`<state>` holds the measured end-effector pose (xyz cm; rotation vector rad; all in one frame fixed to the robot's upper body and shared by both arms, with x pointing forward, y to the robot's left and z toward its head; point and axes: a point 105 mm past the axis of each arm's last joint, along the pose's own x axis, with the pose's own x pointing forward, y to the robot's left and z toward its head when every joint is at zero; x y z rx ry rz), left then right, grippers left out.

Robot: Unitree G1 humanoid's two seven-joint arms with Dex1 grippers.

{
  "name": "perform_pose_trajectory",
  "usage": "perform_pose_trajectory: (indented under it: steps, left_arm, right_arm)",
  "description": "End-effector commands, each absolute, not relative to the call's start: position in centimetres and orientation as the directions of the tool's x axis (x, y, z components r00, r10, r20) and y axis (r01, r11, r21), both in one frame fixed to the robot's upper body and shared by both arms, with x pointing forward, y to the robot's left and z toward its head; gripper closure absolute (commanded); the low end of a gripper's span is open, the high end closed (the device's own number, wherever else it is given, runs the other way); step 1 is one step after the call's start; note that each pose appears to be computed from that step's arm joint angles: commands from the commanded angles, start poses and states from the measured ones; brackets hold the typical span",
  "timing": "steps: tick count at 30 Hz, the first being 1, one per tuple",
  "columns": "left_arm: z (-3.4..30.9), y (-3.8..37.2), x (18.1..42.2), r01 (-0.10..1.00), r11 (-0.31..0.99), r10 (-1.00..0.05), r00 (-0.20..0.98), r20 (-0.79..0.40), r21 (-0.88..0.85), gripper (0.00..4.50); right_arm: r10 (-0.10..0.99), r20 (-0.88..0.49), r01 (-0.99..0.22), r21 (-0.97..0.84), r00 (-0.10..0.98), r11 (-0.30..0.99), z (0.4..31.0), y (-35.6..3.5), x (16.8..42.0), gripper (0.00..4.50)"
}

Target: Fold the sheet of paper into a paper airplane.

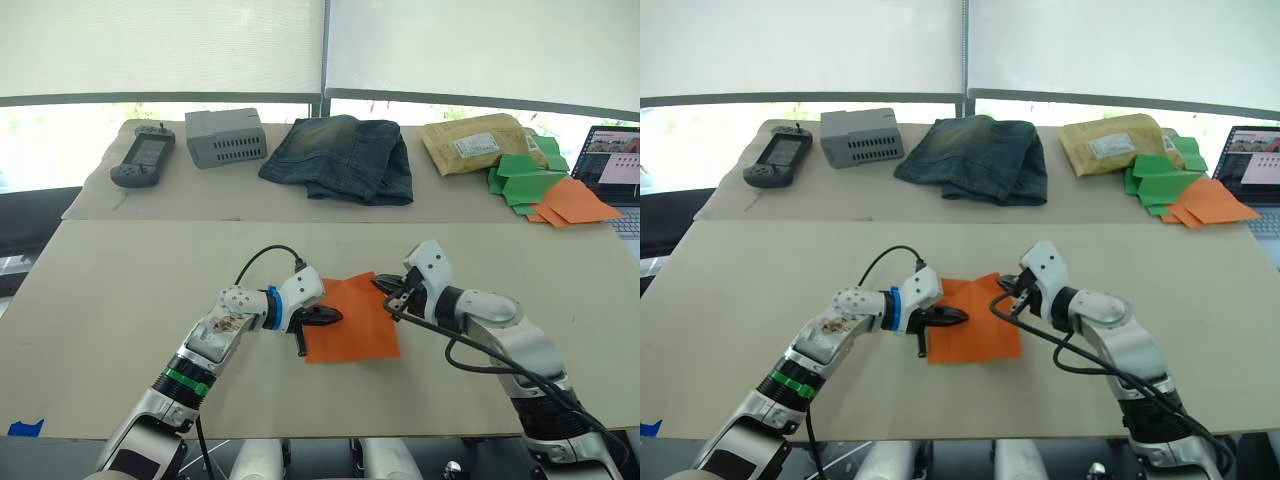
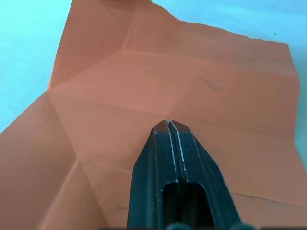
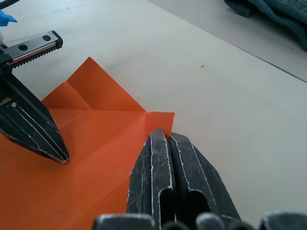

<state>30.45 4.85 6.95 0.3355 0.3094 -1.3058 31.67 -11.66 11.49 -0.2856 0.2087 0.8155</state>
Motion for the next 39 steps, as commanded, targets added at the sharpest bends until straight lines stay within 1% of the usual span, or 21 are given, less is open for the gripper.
perform_pose_trajectory:
  steps: [1,4,9,14,21,28,32,35,39]
  left_arm:
    - [6.1,5.0,30.2,0.975,0.217,-0.871,0.219,-0.439,0.055,4.5]
    - [6.2,5.0,30.2,0.975,0.216,-0.871,0.218,-0.44,0.057,4.5]
    - [6.3,4.9,30.3,0.976,0.212,-0.872,0.216,-0.44,0.059,4.5]
    - [6.4,4.9,30.4,0.976,0.212,-0.874,0.216,-0.436,0.058,4.5]
    - [7.2,4.6,30.9,0.971,0.236,-0.888,0.232,-0.397,0.04,4.5]
    - [10.7,3.3,32.1,0.955,0.294,-0.929,0.277,-0.247,-0.035,4.5]
    - [11.7,2.6,32.5,0.955,0.295,-0.936,0.28,-0.214,-0.039,4.5]
    - [11.7,2.0,32.7,0.956,0.291,-0.936,0.278,-0.218,-0.029,4.5]
    - [10.5,1.1,33.5,0.949,0.316,-0.908,0.309,-0.282,0.021,4.5]
  right_arm:
    - [0.716,-0.269,-0.764,-0.273,0.645,0.585,12.7,-10.8,31.0,4.43]
    - [0.727,-0.28,-0.764,-0.405,0.627,0.503,12.7,-10.3,30.4,4.43]
    - [0.719,-0.309,-0.709,-0.613,0.622,0.349,11.6,-9.8,29.5,4.43]
    - [0.703,-0.354,-0.662,-0.717,0.616,0.219,9.7,-9.8,29.0,4.43]
    - [0.706,-0.369,-0.68,-0.701,0.604,0.215,8.1,-9.5,28.6,4.43]
    - [0.697,-0.382,-0.691,-0.687,0.607,0.225,7.5,-9.7,28.6,4.43]
    - [0.696,-0.38,-0.691,-0.685,0.61,0.232,7.4,-9.6,28.7,4.43]
    - [0.695,-0.38,-0.692,-0.683,0.61,0.234,7.4,-9.5,28.7,4.43]
    - [0.695,-0.379,-0.692,-0.682,0.611,0.236,7.4,-9.4,28.7,4.43]
